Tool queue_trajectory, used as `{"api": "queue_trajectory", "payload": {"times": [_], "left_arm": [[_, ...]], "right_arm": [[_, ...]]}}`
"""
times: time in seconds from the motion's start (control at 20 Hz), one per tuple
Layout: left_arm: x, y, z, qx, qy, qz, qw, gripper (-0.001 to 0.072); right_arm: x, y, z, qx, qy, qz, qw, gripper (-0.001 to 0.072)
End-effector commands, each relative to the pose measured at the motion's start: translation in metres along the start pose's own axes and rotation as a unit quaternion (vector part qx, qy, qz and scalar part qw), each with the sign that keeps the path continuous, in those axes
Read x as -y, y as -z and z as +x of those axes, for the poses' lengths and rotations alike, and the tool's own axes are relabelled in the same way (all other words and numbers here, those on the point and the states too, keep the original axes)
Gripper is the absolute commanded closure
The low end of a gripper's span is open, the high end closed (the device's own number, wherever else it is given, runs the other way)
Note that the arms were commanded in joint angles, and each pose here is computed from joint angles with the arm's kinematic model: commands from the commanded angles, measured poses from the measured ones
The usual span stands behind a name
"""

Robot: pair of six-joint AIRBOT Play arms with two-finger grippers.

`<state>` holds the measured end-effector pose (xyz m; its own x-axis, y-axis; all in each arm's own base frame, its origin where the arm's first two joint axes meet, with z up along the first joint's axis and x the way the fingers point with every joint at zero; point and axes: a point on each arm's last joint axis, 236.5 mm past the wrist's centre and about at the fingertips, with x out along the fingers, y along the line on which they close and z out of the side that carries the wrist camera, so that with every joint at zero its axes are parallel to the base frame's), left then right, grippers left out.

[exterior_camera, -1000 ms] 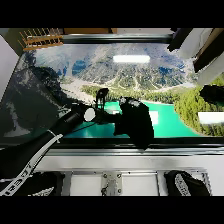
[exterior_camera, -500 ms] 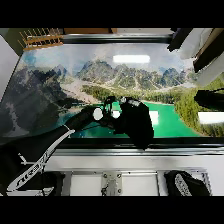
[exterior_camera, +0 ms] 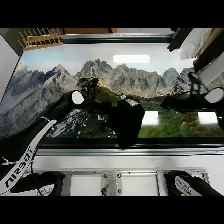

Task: Fold the clothes and pants, and hang the long-sleeved shirts on hangers.

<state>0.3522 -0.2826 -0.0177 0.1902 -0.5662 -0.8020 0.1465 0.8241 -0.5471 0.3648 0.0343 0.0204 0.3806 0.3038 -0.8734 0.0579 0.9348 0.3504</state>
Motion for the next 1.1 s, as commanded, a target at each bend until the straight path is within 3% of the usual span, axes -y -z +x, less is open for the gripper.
{"api": "queue_trajectory", "payload": {"times": [0.0,0.3,0.35,0.45,0.6,0.8,0.95,1.05], "left_arm": [[-0.014,0.004,-0.004,-0.007,-0.007,-0.006,1.000,0.0698],[-0.022,0.017,0.002,-0.023,-0.012,-0.012,1.000,0.0698],[-0.020,0.014,0.001,-0.022,-0.011,-0.010,1.000,0.0698],[-0.011,0.003,-0.009,-0.014,-0.004,-0.004,1.000,0.0698],[0.027,-0.047,-0.059,0.042,0.027,0.027,0.998,0.0698],[0.119,-0.104,-0.188,0.201,0.090,0.112,0.969,0.0698],[0.158,-0.102,-0.264,0.278,0.113,0.162,0.940,0.0698],[0.147,-0.093,-0.280,0.296,0.080,0.179,0.935,0.0698]], "right_arm": [[-0.022,0.005,0.080,-0.039,-0.026,0.005,0.999,-0.0005],[-0.086,0.032,0.166,-0.105,-0.120,0.006,0.987,-0.0004],[-0.088,0.034,0.171,-0.110,-0.121,-0.002,0.987,0.0053],[-0.093,0.029,0.165,-0.108,-0.130,-0.025,0.985,0.0675],[-0.105,-0.029,0.105,-0.037,-0.136,-0.087,0.986,0.0694],[-0.148,-0.119,-0.082,0.166,-0.136,-0.183,0.959,0.0694],[-0.192,-0.112,-0.206,0.286,-0.147,-0.236,0.917,0.0694],[-0.214,-0.087,-0.237,0.299,-0.167,-0.254,0.905,0.0694]]}}
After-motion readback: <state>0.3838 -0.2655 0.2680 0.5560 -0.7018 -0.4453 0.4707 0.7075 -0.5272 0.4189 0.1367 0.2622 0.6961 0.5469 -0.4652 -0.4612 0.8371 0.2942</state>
